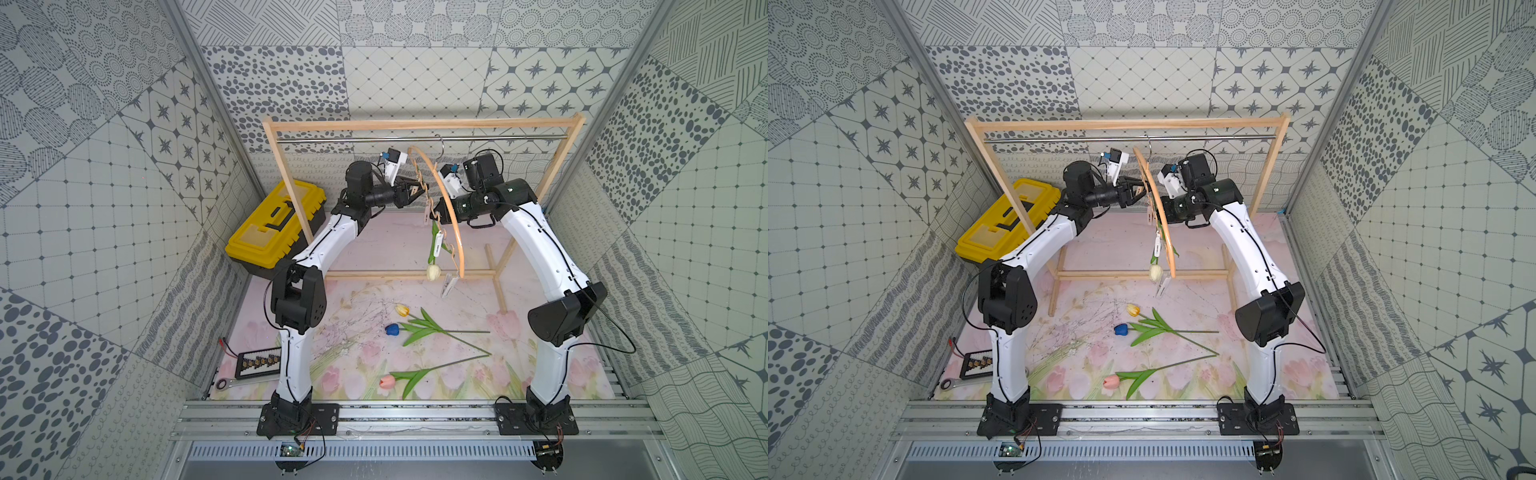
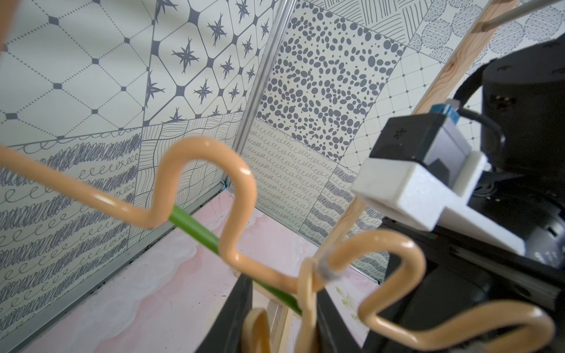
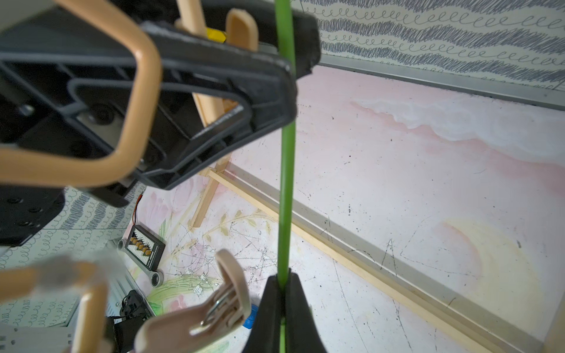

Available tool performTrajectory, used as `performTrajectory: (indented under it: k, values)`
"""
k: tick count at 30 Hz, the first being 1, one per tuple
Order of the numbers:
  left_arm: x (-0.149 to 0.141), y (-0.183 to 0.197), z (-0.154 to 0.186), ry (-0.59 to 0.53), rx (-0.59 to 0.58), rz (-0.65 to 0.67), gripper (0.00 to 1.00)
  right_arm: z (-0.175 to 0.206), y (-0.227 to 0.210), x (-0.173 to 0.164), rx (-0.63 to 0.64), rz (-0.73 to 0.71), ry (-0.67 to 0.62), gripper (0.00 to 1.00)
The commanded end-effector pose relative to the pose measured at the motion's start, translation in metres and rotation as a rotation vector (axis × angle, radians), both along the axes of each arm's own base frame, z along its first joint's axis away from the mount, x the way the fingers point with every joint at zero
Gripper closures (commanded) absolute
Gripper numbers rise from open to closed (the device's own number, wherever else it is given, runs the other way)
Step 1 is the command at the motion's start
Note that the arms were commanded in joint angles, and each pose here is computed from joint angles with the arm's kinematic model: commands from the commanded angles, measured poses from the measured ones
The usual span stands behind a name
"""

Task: Dry the flowers on a clothes hanger
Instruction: Open the clamp at the hanger.

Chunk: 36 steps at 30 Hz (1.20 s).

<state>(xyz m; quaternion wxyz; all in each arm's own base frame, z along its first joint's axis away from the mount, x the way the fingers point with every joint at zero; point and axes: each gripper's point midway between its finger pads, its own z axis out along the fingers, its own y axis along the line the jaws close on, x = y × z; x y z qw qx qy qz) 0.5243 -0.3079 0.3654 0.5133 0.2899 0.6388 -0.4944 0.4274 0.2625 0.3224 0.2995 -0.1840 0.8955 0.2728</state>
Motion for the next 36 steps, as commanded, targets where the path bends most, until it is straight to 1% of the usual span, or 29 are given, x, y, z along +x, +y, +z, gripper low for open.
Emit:
performTrajectory:
  k: [1, 4, 5, 6, 8, 9, 12, 14, 16, 20, 23, 25, 28, 31, 33, 36]
  values:
    - [-0.003, -0.001, 0.017, -0.059, -0.006, 0.036, 0.73, 0.015, -0.003, -0.002, 0.01, -0.018, -0.054, 1.0]
    - [-0.007, -0.006, 0.018, -0.058, -0.007, 0.035, 0.74, 0.017, -0.01, 0.0, 0.028, -0.051, -0.06, 1.0]
    - [-0.009, -0.007, 0.019, -0.057, -0.007, 0.032, 0.72, 0.016, -0.01, 0.0, 0.034, -0.051, -0.055, 1.0]
    - [-0.009, -0.008, 0.018, -0.057, -0.007, 0.03, 0.65, 0.016, -0.01, -0.001, 0.037, -0.049, -0.057, 1.0]
    - [-0.012, -0.01, 0.017, -0.053, -0.008, 0.015, 0.41, 0.016, -0.009, -0.003, 0.044, -0.041, -0.051, 1.0]
    - [-0.013, -0.01, 0.016, -0.054, -0.007, 0.008, 0.38, 0.015, -0.009, -0.004, 0.044, -0.037, -0.049, 1.0]
    - [-0.016, -0.011, 0.013, -0.049, -0.001, -0.01, 0.36, 0.015, -0.008, -0.005, 0.045, -0.029, -0.047, 1.0]
    - [-0.016, -0.011, 0.013, -0.047, 0.001, -0.005, 0.38, 0.016, -0.008, -0.005, 0.045, -0.027, -0.049, 1.0]
    - [-0.016, -0.01, 0.014, -0.051, 0.001, -0.004, 0.43, 0.016, -0.007, -0.006, 0.044, -0.022, -0.046, 1.0]
    - [-0.016, -0.011, 0.019, -0.061, -0.007, -0.005, 0.56, 0.015, -0.008, -0.007, 0.039, -0.021, -0.045, 1.0]
    - [-0.016, -0.01, 0.021, -0.065, -0.008, 0.003, 0.7, 0.016, -0.008, -0.007, 0.036, -0.021, -0.049, 1.0]
    - [-0.016, -0.01, 0.021, -0.066, -0.006, 0.005, 0.75, 0.016, -0.009, -0.008, 0.034, -0.022, -0.05, 1.0]
    - [-0.015, -0.009, 0.021, -0.06, -0.006, 0.013, 0.8, 0.017, -0.01, -0.007, 0.029, -0.033, -0.055, 1.0]
    - [-0.015, -0.011, 0.02, -0.053, -0.006, 0.017, 0.83, 0.02, -0.022, -0.001, 0.012, -0.101, -0.083, 1.0]
    - [-0.016, -0.013, 0.019, -0.049, -0.004, 0.022, 0.85, 0.021, -0.037, 0.005, 0.001, -0.192, -0.096, 1.0]
    - [-0.014, -0.015, 0.019, -0.033, -0.01, 0.049, 0.85, 0.019, -0.068, 0.012, 0.047, -0.362, -0.109, 1.0]
